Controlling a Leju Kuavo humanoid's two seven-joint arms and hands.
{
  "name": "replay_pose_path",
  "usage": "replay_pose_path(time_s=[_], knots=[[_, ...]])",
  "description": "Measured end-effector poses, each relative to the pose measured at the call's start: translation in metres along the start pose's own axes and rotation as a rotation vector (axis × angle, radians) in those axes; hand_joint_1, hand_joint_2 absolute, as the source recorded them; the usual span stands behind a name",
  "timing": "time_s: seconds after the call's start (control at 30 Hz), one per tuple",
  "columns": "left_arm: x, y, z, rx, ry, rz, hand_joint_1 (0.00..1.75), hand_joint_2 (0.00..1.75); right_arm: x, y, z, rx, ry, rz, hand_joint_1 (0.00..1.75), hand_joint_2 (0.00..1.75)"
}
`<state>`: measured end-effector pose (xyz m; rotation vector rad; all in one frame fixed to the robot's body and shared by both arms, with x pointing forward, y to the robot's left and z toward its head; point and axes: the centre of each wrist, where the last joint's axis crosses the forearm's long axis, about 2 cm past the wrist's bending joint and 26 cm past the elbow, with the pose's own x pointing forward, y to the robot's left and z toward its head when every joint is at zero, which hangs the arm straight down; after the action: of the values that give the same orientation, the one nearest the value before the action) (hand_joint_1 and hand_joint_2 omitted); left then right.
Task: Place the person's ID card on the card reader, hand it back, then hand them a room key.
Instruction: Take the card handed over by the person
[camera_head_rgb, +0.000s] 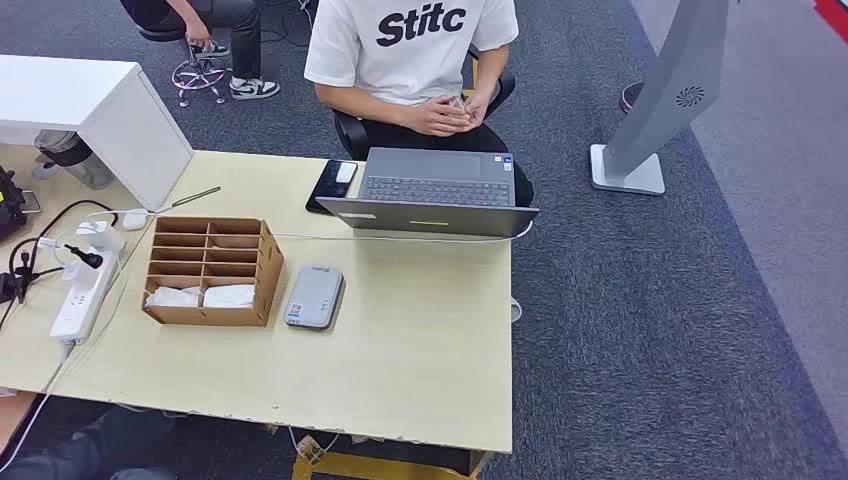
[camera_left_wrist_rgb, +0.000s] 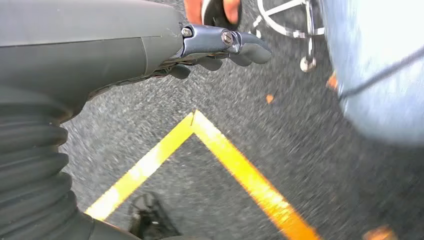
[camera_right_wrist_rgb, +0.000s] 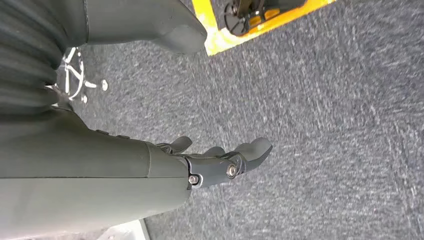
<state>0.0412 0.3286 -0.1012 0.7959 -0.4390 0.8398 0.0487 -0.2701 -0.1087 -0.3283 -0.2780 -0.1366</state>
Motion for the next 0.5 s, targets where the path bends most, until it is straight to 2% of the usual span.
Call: replay_pose_path(time_s=[0.3, 0.5], knots=[[-0.002, 0.013, 0.005, 0.251, -0.002, 0.184, 0.0, 1.75, 0.003, 0.0, 0.0, -0.033, 0.0, 0.057, 0.0, 1.75], [0.006, 0.025, 0.004, 0.436, -0.08, 0.29, 0.0, 1.75, 0.004, 0.002, 0.0, -0.028, 0.028, 0.104, 0.0, 1.75]])
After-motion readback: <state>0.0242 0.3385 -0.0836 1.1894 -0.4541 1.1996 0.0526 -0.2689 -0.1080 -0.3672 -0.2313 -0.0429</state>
